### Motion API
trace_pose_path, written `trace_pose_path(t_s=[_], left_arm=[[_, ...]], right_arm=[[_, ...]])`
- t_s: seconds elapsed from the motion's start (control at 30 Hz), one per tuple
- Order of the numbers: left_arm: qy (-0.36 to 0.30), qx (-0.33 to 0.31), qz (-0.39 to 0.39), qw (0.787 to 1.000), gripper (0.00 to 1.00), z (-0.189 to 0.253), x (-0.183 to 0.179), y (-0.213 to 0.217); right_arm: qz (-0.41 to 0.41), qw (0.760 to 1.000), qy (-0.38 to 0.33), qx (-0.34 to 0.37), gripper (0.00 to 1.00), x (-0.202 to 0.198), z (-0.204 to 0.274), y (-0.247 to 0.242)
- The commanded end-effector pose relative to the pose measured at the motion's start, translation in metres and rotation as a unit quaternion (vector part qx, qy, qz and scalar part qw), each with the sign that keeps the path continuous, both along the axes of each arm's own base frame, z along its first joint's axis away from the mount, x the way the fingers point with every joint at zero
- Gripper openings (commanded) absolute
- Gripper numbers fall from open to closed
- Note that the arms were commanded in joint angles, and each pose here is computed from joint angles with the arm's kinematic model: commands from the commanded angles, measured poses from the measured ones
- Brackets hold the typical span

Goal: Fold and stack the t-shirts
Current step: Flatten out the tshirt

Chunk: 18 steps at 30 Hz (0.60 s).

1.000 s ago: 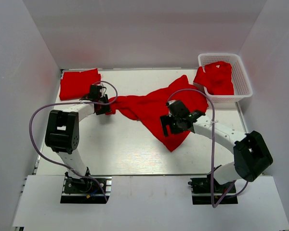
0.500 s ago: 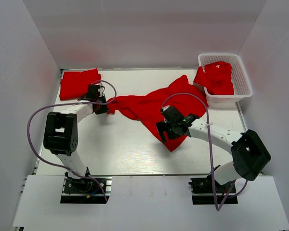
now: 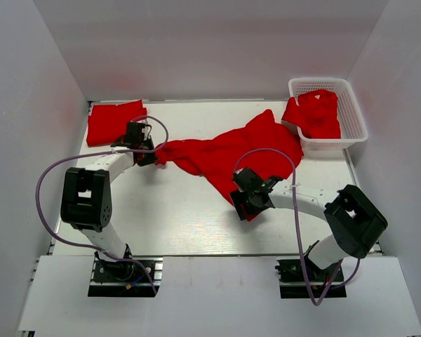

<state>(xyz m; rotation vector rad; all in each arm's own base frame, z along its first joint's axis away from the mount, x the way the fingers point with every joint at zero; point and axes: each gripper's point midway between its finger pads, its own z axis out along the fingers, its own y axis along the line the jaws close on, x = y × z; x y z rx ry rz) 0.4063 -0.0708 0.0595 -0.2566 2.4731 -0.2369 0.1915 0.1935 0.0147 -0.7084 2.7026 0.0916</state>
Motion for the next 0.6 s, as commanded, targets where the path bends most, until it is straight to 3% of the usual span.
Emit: trace_pose_path(t_s=[0.0,0.17,0.23,0.27,0.3,0.37,0.4,0.47,0.57], left_arm=[[-0.022,0.004,0.015,1.000,0.00,0.021,0.001,0.007],[-0.026,0.004,0.015,1.000,0.00,0.024,0.001,0.007],[-0.026,0.004,0.015,1.000,0.00,0.024,0.001,0.007],[-0.026,0.004,0.015,1.000,0.00,0.027,-0.001,0.007],[-0.026,0.004,0.015,1.000,0.00,0.027,-0.001,0.007],[-0.032,0.003,0.015,0.999,0.00,0.031,0.000,0.007],[-0.037,0.002,0.015,0.999,0.00,0.035,0.000,0.007],[-0.050,-0.003,0.012,0.999,0.00,0.046,0.003,0.005],[-0.080,-0.006,0.001,0.997,0.00,0.072,0.008,0.002]], right_arm=[[-0.007,1.000,-0.009,0.012,0.72,0.002,-0.008,0.002],[0.002,1.000,-0.008,0.009,0.70,0.003,-0.015,0.004],[0.002,1.000,-0.008,0.002,0.59,0.005,-0.016,0.003],[-0.001,1.000,-0.012,0.004,0.53,0.006,-0.015,0.004],[-0.008,1.000,-0.010,-0.001,0.32,0.004,-0.016,0.000],[-0.017,1.000,-0.015,-0.010,0.05,0.005,-0.015,-0.006],[-0.031,0.999,-0.029,-0.016,0.00,0.008,-0.010,-0.010],[-0.042,0.998,-0.041,-0.018,0.00,0.012,-0.001,-0.012],[-0.074,0.990,-0.121,0.020,0.00,0.039,0.049,-0.007]])
